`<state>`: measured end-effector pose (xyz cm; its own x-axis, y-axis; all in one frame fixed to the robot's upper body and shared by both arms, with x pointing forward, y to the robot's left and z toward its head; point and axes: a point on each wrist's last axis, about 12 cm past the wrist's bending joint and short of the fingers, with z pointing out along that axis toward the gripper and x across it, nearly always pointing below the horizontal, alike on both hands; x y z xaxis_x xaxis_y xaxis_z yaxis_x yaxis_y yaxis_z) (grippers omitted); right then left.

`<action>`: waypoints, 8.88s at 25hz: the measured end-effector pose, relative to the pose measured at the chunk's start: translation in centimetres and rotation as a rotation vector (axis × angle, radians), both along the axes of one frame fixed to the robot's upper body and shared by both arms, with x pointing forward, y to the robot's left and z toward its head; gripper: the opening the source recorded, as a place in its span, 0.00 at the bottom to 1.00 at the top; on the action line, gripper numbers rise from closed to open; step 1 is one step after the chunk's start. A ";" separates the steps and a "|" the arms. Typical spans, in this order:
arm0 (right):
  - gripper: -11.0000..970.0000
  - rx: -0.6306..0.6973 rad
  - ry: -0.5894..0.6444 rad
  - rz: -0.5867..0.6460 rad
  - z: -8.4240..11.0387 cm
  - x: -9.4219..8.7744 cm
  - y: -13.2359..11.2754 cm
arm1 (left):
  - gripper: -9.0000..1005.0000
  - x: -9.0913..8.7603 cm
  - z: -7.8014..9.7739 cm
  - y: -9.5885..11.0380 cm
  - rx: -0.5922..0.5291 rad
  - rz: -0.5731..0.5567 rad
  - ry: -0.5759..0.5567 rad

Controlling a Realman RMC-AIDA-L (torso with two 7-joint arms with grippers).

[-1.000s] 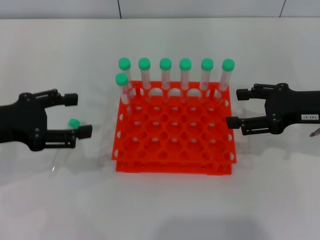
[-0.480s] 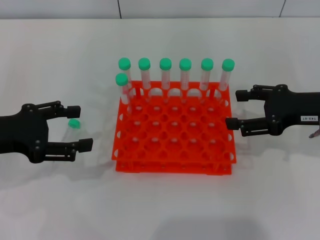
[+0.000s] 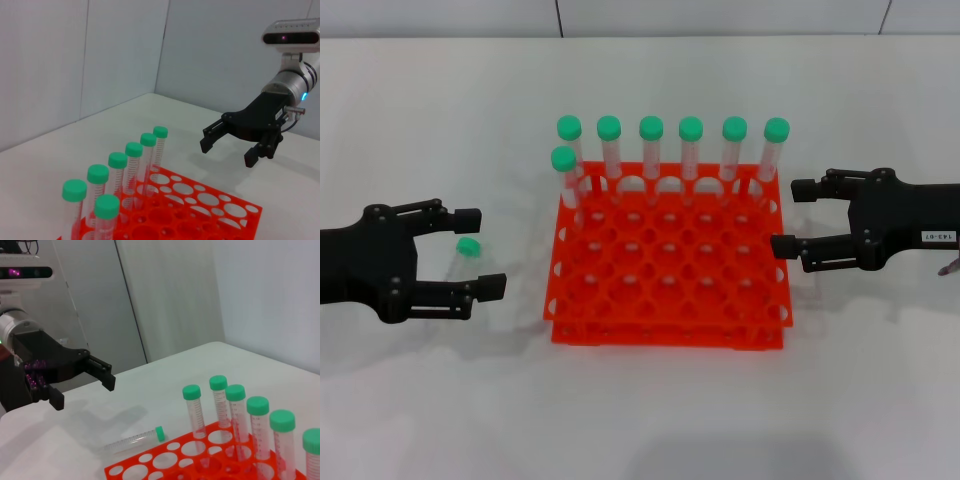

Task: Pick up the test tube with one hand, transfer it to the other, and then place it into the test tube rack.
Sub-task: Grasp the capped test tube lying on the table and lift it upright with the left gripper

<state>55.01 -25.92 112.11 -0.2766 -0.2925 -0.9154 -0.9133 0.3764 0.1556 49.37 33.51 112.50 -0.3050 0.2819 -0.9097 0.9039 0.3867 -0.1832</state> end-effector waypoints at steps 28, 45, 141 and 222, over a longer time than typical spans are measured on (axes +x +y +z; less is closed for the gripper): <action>0.88 0.020 -0.009 0.002 0.3 0.3 0.7 | 0.89 3.3 0.2 1.6 0.385 0.104 0.412; 0.88 0.032 -0.011 0.008 0.4 0.4 1.0 | 0.88 3.6 -1.5 2.1 0.472 0.215 0.504; 0.88 0.032 0.027 0.010 -0.6 0.3 1.1 | 0.53 5.9 -2.3 -0.7 0.522 0.149 0.512; 0.88 0.052 -0.001 -0.028 0.0 0.7 0.3 | 0.20 5.9 3.3 3.7 0.117 0.388 0.064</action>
<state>55.71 -25.60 112.07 -0.2831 -0.2362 -0.9295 -0.9025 0.3935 0.1749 55.27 37.19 115.82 -0.4638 0.2356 -0.8540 0.6751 0.7182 -0.1685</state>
